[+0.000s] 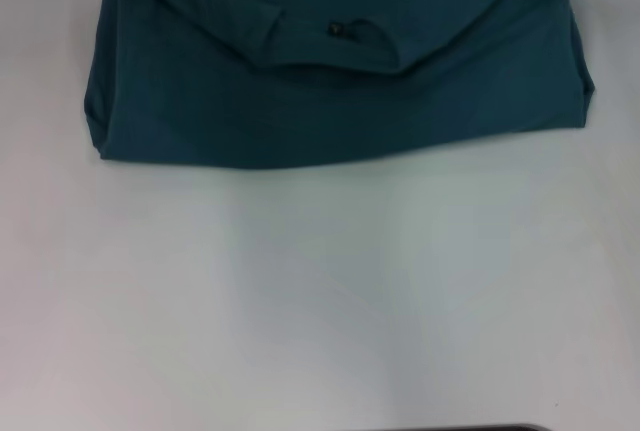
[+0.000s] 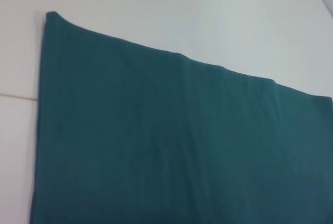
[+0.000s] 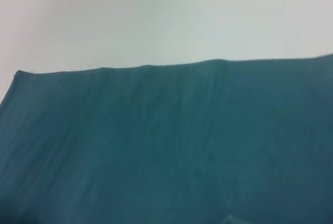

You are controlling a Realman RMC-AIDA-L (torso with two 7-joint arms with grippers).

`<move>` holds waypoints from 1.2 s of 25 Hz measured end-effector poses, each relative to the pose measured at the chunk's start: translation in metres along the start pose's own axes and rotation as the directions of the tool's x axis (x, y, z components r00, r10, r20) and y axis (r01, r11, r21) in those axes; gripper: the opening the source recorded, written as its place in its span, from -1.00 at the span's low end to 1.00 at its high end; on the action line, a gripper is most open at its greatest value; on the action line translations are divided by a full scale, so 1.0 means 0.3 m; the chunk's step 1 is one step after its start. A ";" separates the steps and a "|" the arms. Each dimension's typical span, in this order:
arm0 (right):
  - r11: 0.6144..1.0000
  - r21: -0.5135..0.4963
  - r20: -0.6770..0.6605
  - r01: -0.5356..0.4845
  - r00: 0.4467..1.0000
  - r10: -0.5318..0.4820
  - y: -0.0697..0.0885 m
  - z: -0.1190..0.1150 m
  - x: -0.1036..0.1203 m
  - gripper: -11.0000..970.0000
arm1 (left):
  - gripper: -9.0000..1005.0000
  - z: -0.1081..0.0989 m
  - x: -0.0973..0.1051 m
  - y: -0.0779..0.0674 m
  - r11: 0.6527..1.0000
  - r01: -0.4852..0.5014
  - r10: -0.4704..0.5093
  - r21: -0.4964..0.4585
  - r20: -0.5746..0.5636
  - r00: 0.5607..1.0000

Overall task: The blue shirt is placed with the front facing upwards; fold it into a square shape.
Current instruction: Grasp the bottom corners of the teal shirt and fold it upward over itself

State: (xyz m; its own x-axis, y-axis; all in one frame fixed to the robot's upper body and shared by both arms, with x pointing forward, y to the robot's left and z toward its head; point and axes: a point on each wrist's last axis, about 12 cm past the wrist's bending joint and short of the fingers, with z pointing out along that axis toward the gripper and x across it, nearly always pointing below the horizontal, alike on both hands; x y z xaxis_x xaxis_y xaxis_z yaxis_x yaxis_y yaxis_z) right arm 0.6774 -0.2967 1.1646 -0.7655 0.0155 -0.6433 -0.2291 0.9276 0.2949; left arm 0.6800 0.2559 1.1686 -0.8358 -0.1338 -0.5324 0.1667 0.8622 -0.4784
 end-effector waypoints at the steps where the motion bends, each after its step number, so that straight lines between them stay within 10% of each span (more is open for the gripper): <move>1: 1.000 0.012 0.010 0.017 1.000 -0.018 0.010 0.010 -0.007 -0.91 | -0.90 0.002 -0.003 -0.002 1.000 -0.003 0.003 -0.003 0.004 1.000; 30: 0.992 0.099 0.013 0.083 0.996 -0.084 0.026 0.073 0.027 -0.91 | -0.90 0.041 -0.017 -0.009 0.998 -0.047 0.050 -0.049 0.069 0.996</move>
State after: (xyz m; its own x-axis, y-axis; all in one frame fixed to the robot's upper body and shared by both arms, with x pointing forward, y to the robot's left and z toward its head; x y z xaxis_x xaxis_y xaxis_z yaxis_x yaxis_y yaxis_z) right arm 0.6826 -0.2812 1.1461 -0.7354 -0.0578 -0.6752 -0.2310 0.9580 0.1696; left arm 0.6904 0.2484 1.1639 -0.7884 -0.1237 -0.6026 0.1800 0.8903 -0.4183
